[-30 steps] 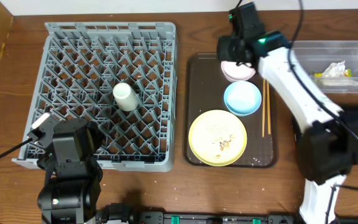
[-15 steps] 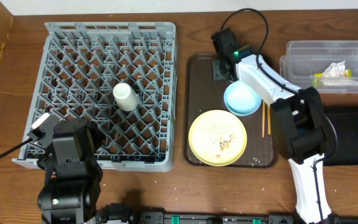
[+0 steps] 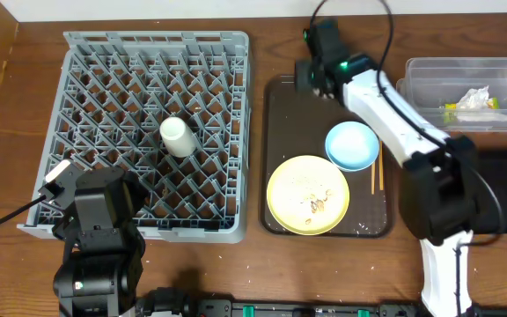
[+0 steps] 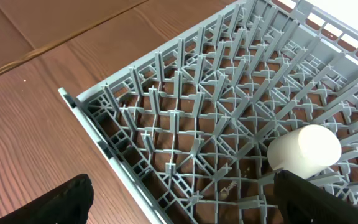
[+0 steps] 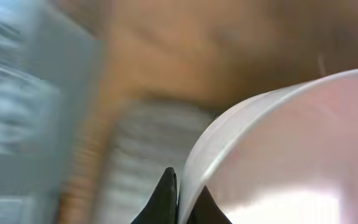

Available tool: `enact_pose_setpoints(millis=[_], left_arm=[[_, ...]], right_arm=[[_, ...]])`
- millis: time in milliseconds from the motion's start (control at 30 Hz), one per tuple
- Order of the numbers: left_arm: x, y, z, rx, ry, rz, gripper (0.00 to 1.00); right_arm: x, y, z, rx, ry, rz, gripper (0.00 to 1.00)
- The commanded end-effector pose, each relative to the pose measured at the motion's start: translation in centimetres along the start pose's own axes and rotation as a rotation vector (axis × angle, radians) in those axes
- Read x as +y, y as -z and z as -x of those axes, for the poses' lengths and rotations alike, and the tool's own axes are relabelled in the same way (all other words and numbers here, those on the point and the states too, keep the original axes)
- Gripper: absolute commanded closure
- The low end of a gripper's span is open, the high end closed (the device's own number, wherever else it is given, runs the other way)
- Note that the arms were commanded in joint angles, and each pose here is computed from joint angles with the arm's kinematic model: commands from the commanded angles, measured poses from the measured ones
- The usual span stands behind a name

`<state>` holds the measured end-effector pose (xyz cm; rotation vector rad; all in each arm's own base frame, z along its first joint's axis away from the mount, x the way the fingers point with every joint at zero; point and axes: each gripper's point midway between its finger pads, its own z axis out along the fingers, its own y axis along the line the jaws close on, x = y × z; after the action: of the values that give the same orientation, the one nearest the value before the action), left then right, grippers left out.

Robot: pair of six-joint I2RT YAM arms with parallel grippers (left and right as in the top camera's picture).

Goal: Sort waste into correct bins and load items into the dishwasher
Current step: 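Lift the pink bowl and carry it over the back of the rack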

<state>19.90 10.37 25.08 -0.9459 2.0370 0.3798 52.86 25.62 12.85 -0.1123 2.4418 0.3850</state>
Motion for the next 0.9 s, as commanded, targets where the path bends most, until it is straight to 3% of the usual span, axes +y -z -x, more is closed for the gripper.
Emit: enact_pose_setpoints(millis=[0, 133, 367, 533, 867], left_arm=[[0.1, 0.4, 0.6, -0.016, 0.022, -0.003, 0.06], [0.1, 0.4, 0.6, -0.016, 0.022, -0.003, 0.06], [0.1, 0.4, 0.6, -0.016, 0.022, -0.003, 0.06], [0.1, 0.4, 0.6, -0.016, 0.022, -0.003, 0.06], [0.1, 0.4, 0.6, -0.016, 0.022, -0.003, 0.06]], right_arm=[[8.6, 7.4, 6.2, -0.161, 0.017, 0.400, 0.99], [15.3, 9.3, 7.6, -0.216, -0.010, 0.732, 0.99], [25.5, 10.4, 6.3, -0.326, -0.064, 1.055, 0.99], [29.7, 7.6, 2.3, -0.255, -0.199, 1.098, 0.99], [33.9, 5.1, -3.8, -0.196, -0.208, 1.177, 0.99]])
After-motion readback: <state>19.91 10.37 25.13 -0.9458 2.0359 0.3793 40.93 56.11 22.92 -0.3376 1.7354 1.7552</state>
